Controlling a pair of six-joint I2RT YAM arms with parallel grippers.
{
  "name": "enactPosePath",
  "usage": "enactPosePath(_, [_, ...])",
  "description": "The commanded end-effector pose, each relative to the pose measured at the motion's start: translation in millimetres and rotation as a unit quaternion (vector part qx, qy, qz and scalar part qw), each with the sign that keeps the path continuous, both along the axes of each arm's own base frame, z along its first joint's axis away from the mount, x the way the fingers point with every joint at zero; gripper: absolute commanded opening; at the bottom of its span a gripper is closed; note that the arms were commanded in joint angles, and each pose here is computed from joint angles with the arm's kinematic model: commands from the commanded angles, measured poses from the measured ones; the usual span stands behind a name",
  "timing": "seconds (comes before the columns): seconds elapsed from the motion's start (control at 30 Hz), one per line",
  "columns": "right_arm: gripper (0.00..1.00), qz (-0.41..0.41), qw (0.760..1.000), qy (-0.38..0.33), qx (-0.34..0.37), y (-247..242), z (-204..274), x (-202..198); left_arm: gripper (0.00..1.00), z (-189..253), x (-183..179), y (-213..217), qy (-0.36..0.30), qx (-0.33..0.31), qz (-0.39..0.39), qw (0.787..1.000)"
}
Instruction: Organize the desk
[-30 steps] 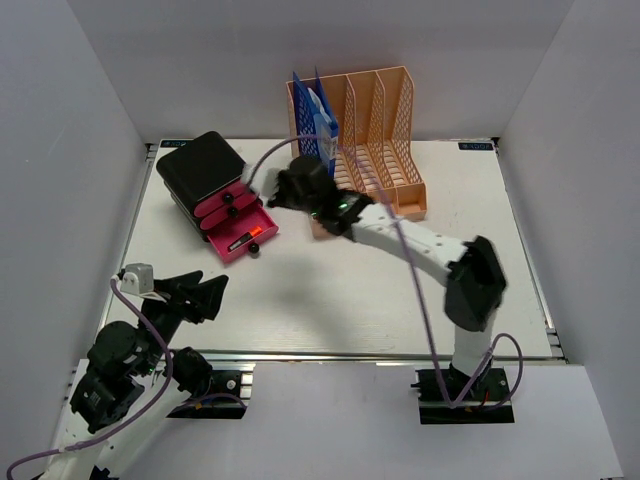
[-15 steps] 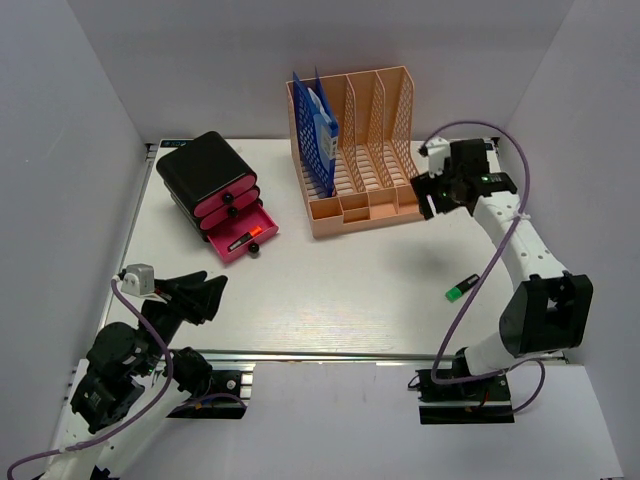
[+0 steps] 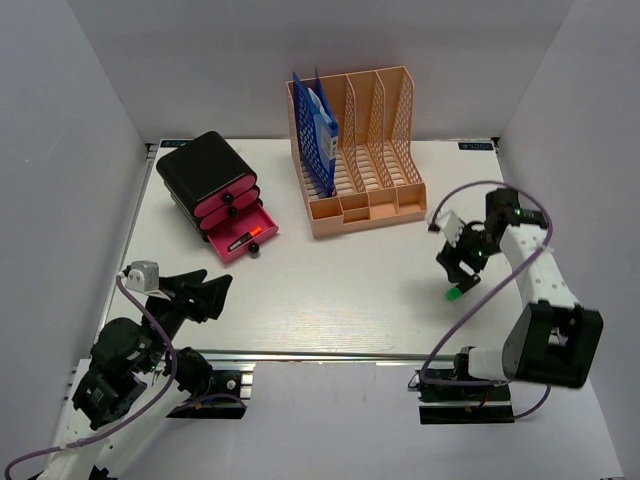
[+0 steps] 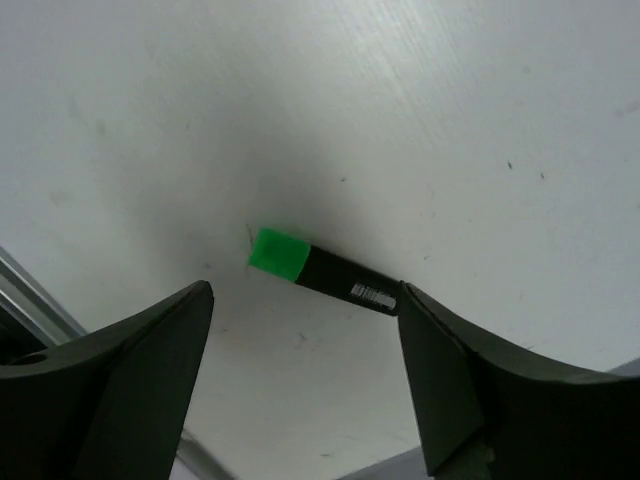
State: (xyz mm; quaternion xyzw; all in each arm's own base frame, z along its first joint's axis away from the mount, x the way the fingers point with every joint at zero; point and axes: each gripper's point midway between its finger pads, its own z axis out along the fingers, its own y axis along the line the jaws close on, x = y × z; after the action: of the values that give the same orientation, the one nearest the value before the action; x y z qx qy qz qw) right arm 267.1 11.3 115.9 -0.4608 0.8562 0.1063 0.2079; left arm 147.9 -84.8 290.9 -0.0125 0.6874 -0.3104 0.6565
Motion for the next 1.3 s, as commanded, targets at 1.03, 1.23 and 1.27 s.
enactPosePath(1.03, [0.70, 0.315, 0.935, 0.021, -0.159, -46, -118, -39, 0.80, -7, 5, -2, 0.015, 0.013, 0.003, 1.000])
enactPosePath(1.23, [0.63, 0.357, 0.923, 0.059, -0.133, -36, -128, -62, 0.80, -7, 4, -1, 0.014, 0.011, 0.005, 1.000])
enactPosePath(1.27, [0.64, 0.360, 0.923, 0.067, -0.121, -33, -128, -67, 0.80, -6, 5, -1, 0.014, 0.011, 0.005, 1.000])
